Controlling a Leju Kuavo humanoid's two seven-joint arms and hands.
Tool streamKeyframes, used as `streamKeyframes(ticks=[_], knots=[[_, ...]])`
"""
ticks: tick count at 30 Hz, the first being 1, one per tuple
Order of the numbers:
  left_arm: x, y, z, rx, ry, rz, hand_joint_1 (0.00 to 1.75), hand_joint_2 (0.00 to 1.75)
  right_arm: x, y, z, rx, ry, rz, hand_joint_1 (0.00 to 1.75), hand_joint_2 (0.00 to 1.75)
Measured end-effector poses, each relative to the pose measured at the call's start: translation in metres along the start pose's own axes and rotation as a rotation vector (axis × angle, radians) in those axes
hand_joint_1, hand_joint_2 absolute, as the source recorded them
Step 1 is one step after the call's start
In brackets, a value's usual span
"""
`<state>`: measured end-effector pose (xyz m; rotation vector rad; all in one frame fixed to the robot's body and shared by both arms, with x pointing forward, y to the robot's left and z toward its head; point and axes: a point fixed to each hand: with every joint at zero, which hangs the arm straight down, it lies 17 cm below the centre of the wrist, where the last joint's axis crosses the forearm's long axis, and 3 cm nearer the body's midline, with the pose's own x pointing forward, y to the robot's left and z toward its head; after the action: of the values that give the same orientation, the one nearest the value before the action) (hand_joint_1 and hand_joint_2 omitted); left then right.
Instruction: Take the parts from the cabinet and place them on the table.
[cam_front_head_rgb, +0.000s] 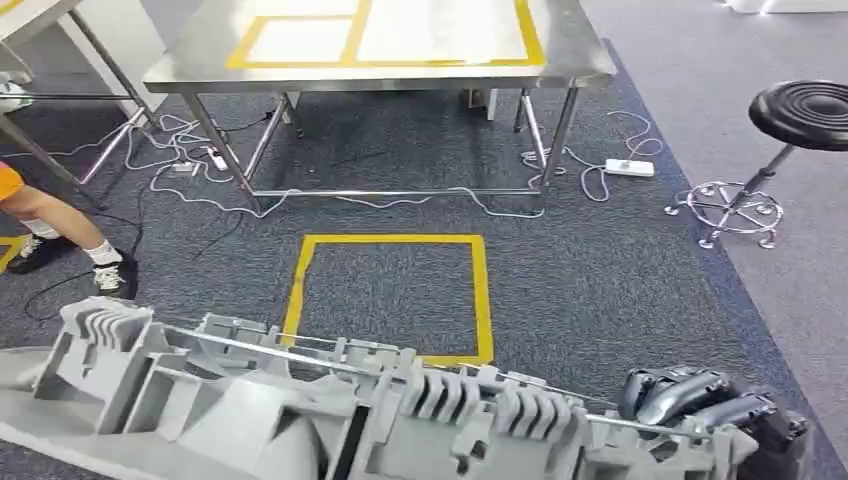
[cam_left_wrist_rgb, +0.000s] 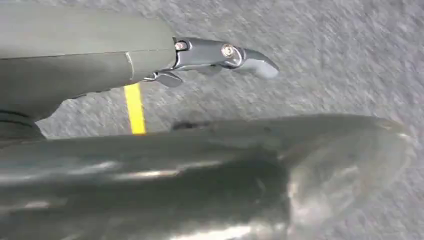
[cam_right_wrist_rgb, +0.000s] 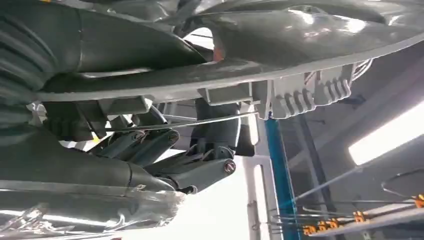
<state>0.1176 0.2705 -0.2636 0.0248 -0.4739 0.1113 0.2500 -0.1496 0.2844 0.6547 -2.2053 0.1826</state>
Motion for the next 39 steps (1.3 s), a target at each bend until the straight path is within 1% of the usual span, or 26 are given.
streamKeyframes(ticks=[5,23,31,39], knots=[[-0.0057,0.0019,0.0017,0.003,0.007,0.001,0.00,0.00,-0.0004,-0.0001,0.0007,-0.001,0.002,-0.001,1.75,1.75],[-0.0062,0.0016,0.0025,0.000,0.000,0.003,0.00,0.00,-0.0020,0.0007,0.0040,-0.002,0.014,0.000,1.75,1.75],[-0.0002,-0.0002,0.0009,-0.004,-0.010,0.003,0.00,0.00,-0.0020,0.0004,0.0041,-0.001,0.014,0.003,1.75,1.75],[-0.0055,0.0020,0.0023,-0.001,-0.002,0.002,0.00,0.00,-0.0023,-0.0001,0.0042,-0.001,0.015,0.006,1.75,1.75]])
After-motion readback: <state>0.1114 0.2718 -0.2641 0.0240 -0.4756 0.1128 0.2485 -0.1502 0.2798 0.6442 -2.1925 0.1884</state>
